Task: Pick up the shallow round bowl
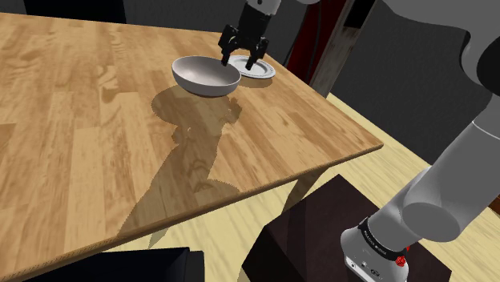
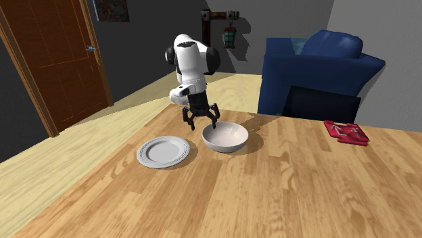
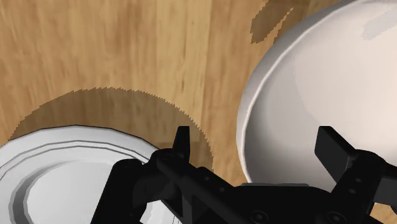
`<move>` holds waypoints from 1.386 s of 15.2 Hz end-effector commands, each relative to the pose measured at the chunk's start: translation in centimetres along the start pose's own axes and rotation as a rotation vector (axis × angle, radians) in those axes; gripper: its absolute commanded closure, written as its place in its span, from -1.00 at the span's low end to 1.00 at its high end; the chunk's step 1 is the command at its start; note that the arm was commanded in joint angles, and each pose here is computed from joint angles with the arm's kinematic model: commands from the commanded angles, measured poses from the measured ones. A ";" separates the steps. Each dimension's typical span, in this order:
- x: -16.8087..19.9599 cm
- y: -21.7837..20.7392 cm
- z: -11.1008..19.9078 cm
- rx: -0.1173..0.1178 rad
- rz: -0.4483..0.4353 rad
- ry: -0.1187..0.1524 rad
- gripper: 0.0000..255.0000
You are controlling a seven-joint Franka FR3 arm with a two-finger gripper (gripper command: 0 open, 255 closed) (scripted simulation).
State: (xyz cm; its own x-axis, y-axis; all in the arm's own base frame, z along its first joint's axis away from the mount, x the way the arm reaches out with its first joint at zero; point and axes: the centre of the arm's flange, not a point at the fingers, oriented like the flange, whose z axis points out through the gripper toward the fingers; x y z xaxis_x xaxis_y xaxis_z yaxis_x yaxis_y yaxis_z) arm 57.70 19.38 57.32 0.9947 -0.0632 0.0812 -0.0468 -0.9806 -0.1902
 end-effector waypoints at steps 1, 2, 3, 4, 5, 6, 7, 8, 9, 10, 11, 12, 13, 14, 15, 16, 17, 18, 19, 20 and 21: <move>0.0 0.1 1.0 0.000 0.000 0.001 -1.00; 0.0 0.2 1.6 0.000 0.000 0.001 -1.00; -0.1 0.4 2.4 0.000 0.000 0.001 -1.00; -0.1 0.4 2.4 0.000 0.000 0.001 -1.00; -0.1 0.4 2.4 0.000 0.000 0.001 -1.00; -0.1 0.5 2.3 0.000 0.000 0.001 1.00; -0.1 0.5 2.3 0.000 0.000 0.001 1.00; -0.1 0.5 2.3 0.000 0.000 0.001 1.00; -0.1 0.5 2.3 0.000 0.000 0.001 1.00; -0.1 0.5 2.3 0.000 0.000 0.001 1.00; -0.1 0.5 2.3 0.000 0.000 0.001 1.00; -0.1 0.5 2.3 0.000 0.000 0.001 1.00; -0.1 0.5 2.3 0.000 0.000 0.001 1.00; -0.1 0.5 2.3 0.000 0.000 0.001 1.00; -0.1 0.4 2.4 0.000 0.000 0.001 1.00; 0.0 0.3 1.9 0.000 0.000 0.001 1.00; 0.0 0.2 1.3 0.000 0.000 0.001 1.00; 0.1 0.1 0.8 0.000 0.000 0.001 1.00; 0.1 0.0 0.3 0.000 0.000 0.001 1.00; 0.1 -0.1 -0.2 0.000 0.000 0.001 1.00; 0.2 -0.2 -0.7 0.000 0.000 0.001 1.00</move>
State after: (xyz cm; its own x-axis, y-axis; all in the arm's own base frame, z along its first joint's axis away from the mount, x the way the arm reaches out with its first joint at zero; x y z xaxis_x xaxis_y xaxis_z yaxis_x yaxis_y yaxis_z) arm 57.79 19.43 57.51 0.9947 -0.0633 0.0814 -0.0468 -0.9806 -0.1902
